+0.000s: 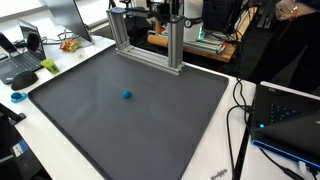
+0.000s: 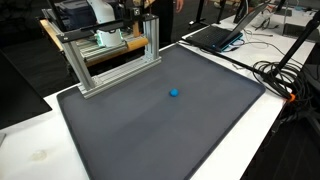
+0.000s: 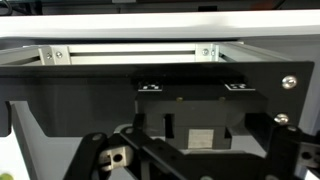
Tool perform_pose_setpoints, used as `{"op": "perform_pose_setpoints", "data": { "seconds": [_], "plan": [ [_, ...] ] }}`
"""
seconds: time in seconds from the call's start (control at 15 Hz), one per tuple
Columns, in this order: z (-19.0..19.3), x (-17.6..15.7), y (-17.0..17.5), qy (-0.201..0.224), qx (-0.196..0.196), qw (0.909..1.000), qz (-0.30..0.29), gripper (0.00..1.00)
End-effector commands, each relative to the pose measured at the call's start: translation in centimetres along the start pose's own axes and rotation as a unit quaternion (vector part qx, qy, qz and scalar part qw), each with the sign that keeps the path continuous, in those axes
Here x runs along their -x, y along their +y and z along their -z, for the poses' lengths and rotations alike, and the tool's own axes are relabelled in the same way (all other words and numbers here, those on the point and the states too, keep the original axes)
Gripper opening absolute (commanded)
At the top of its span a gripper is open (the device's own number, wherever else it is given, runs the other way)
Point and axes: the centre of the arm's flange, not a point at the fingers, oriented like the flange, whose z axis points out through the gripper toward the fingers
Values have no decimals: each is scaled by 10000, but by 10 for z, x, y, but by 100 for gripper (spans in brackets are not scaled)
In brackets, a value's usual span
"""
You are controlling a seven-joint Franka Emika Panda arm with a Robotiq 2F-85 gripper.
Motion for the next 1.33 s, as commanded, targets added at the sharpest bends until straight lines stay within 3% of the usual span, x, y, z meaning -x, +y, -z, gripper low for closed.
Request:
{"op": "perform_pose_setpoints", "data": {
  "seconds": [0.0,0.07,0.53,1.27],
  "plan": [
    [0,10,-1,28,84,9999,143,91],
    [0,9,-1,28,80,9999,147,74],
    [-3,6,-3,20,169,9999,20,24],
    [21,-21,-28,618,42,9978,-252,22]
  ]
}}
